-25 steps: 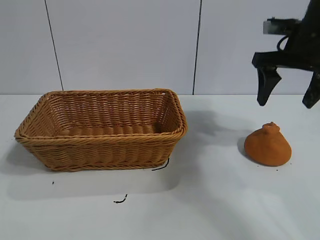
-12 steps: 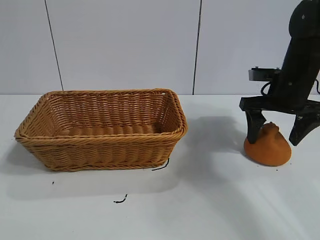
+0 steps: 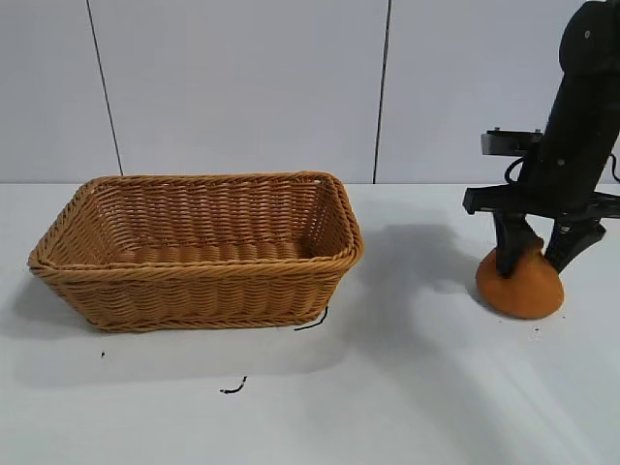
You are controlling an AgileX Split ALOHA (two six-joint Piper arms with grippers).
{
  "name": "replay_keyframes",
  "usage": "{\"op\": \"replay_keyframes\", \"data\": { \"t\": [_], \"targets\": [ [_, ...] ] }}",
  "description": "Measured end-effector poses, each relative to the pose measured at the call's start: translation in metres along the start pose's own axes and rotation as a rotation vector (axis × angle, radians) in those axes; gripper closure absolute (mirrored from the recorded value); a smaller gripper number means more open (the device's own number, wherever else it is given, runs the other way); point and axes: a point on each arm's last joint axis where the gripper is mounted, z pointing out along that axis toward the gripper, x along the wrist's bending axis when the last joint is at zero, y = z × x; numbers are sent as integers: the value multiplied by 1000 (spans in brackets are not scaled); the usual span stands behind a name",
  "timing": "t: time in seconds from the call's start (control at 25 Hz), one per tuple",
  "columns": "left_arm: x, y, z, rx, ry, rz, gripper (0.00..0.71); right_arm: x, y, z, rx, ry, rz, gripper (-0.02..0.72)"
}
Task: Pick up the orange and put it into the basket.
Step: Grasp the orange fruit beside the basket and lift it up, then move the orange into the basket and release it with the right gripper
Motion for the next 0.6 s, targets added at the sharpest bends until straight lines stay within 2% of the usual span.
{"op": "replay_keyframes", "data": {
  "t": [0.2, 0.44, 0.6],
  "targets": [
    [0, 0, 0, 0, 0, 0, 71, 6, 23, -45, -41, 9, -15, 645],
    [0, 0, 0, 0, 0, 0, 71, 28, 52, -117, -272, 29, -68, 645],
    [0, 0, 0, 0, 0, 0, 71, 56, 54, -144, -368, 50, -129, 645]
  ]
}}
